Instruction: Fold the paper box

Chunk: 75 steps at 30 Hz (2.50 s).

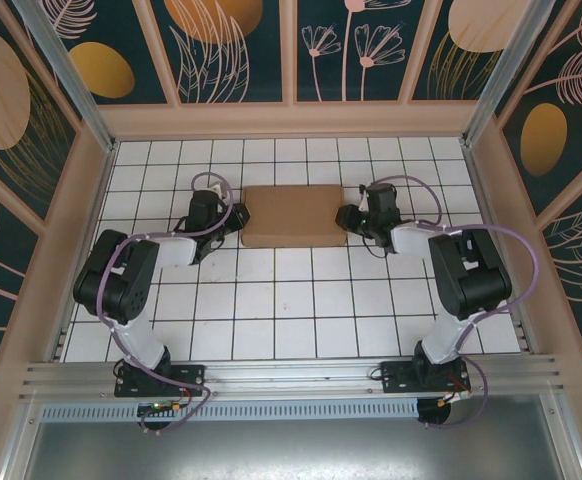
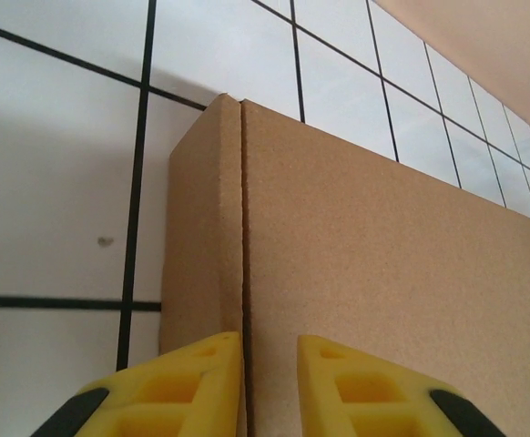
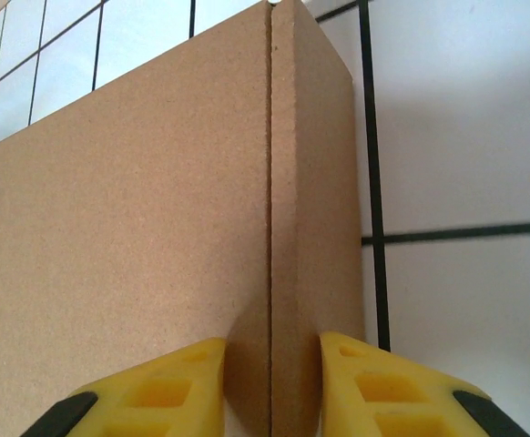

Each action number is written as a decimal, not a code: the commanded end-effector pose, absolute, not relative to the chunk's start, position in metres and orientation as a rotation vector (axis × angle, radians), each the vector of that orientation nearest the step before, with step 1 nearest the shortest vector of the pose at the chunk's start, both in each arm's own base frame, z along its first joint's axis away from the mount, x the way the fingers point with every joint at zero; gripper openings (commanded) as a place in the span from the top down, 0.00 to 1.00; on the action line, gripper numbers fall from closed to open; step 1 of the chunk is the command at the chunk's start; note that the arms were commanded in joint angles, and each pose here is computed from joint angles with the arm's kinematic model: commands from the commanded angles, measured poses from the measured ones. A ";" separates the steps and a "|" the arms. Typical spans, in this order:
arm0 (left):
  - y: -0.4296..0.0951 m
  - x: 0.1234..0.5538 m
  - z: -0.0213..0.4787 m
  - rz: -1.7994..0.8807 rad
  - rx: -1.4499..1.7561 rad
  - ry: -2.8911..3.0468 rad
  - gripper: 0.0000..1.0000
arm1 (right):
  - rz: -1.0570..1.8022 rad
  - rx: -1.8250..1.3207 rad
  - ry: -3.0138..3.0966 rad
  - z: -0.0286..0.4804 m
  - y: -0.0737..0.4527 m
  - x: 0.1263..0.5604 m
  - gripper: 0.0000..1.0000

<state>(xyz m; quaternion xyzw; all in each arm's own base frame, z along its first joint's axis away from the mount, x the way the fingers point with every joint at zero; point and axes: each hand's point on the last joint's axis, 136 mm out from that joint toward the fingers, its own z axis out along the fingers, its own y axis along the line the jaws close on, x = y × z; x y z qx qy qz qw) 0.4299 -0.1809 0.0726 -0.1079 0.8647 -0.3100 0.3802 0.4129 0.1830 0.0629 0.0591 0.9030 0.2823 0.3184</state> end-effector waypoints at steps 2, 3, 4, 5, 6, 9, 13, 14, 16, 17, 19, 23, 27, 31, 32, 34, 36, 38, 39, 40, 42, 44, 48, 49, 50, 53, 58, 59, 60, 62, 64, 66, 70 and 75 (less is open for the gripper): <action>-0.189 0.431 0.053 -0.815 -0.249 2.283 0.77 | 0.729 0.149 2.484 0.037 0.185 0.414 0.72; -0.189 0.433 0.053 -0.813 -0.248 2.284 0.77 | 0.733 0.149 2.484 0.037 0.185 0.415 0.72; -0.189 0.434 0.053 -0.811 -0.252 2.281 0.77 | 0.736 0.150 2.485 0.037 0.186 0.416 0.72; -0.189 0.435 0.053 -0.810 -0.254 2.282 0.77 | 0.741 0.148 2.482 0.038 0.187 0.417 0.72; -0.189 0.435 0.052 -0.810 -0.256 2.285 0.77 | 0.745 0.148 2.481 0.038 0.187 0.417 0.72; -0.189 0.434 0.053 -0.817 -0.261 2.284 0.78 | 0.751 0.141 2.482 0.040 0.189 0.417 0.72; -0.187 0.430 0.053 -0.809 -0.275 2.291 0.79 | 0.758 0.152 2.493 0.037 0.189 0.411 0.72; -0.186 0.428 0.053 -0.811 -0.285 2.290 0.79 | 0.761 0.157 2.494 0.035 0.188 0.408 0.72; -0.185 0.423 0.051 -0.830 -0.300 2.282 0.79 | 0.765 0.165 2.499 0.032 0.188 0.404 0.72; -0.184 0.420 0.050 -0.834 -0.304 2.281 0.79 | 0.766 0.168 2.499 0.031 0.188 0.401 0.72; -0.185 0.416 0.048 -0.842 -0.299 2.285 0.78 | 0.766 0.175 2.500 0.028 0.186 0.397 0.72; -0.185 0.414 0.049 -0.844 -0.292 2.287 0.77 | 0.759 0.187 2.496 0.027 0.184 0.393 0.72; -0.184 0.416 0.053 -0.840 -0.284 2.278 0.75 | 0.753 0.194 2.495 0.029 0.183 0.393 0.72; -0.185 0.420 0.062 -0.825 -0.257 2.257 0.64 | 0.753 0.185 2.471 0.039 0.183 0.396 0.66; -0.183 0.421 0.066 -0.812 -0.255 2.251 0.60 | 0.753 0.175 2.455 0.046 0.183 0.399 0.63; -0.179 0.426 0.079 -0.769 -0.241 2.227 0.50 | 0.750 0.159 2.419 0.061 0.184 0.404 0.55; -0.174 0.433 0.105 -0.719 -0.213 2.176 0.33 | 0.748 0.146 2.367 0.083 0.183 0.410 0.43; -0.168 0.439 0.132 -0.670 -0.199 2.127 0.02 | 0.746 0.140 2.306 0.108 0.181 0.417 0.31; -0.164 0.442 0.147 -0.639 -0.190 2.095 0.01 | 0.743 0.138 2.272 0.121 0.179 0.420 0.23; -0.161 0.443 0.159 -0.612 -0.181 2.075 0.01 | 0.731 0.138 2.246 0.132 0.177 0.422 0.14; -0.151 0.445 0.187 -0.552 -0.171 2.018 0.01 | 0.673 0.149 2.191 0.156 0.167 0.426 0.01; -0.137 0.442 0.217 -0.468 -0.167 1.942 0.01 | 0.588 0.150 2.124 0.183 0.153 0.425 0.01; -0.098 0.407 0.257 -0.313 -0.164 1.712 0.01 | 0.439 0.105 1.877 0.248 0.127 0.401 0.01; -0.089 0.394 0.263 -0.250 -0.120 1.648 0.01 | 0.411 0.107 1.805 0.264 0.119 0.394 0.01; -0.081 0.383 0.263 -0.180 -0.083 1.606 0.01 | 0.387 0.105 1.733 0.275 0.111 0.385 0.01; -0.048 0.371 0.242 0.010 -0.094 1.615 0.01 | 0.271 -0.026 1.532 0.280 0.098 0.355 0.01; -0.002 0.362 0.187 0.118 -0.183 1.676 0.01 | -0.025 0.012 1.505 0.232 0.045 0.336 0.01; 0.007 0.358 0.182 0.102 -0.229 1.652 0.01 | -0.063 0.043 1.525 0.219 0.032 0.336 0.01; 0.012 0.356 0.178 0.091 -0.253 1.639 0.01 | -0.081 0.077 1.537 0.210 0.021 0.337 0.01; 0.022 0.358 0.164 0.126 -0.304 1.654 0.01 | -0.091 0.174 1.567 0.190 -0.002 0.339 0.01; 0.027 0.361 0.156 0.161 -0.293 1.648 0.01 | -0.073 0.175 1.533 0.184 -0.009 0.338 0.01; 0.028 0.361 0.159 0.184 -0.261 1.604 0.01 | -0.062 0.167 1.497 0.179 -0.013 0.336 0.01; 0.037 0.361 0.143 0.139 -0.289 1.576 0.01 | 0.008 0.133 1.536 0.155 -0.012 0.343 0.01; 0.025 0.378 0.135 0.079 -0.199 1.662 0.01 | 0.049 0.091 1.640 0.130 -0.005 0.364 0.01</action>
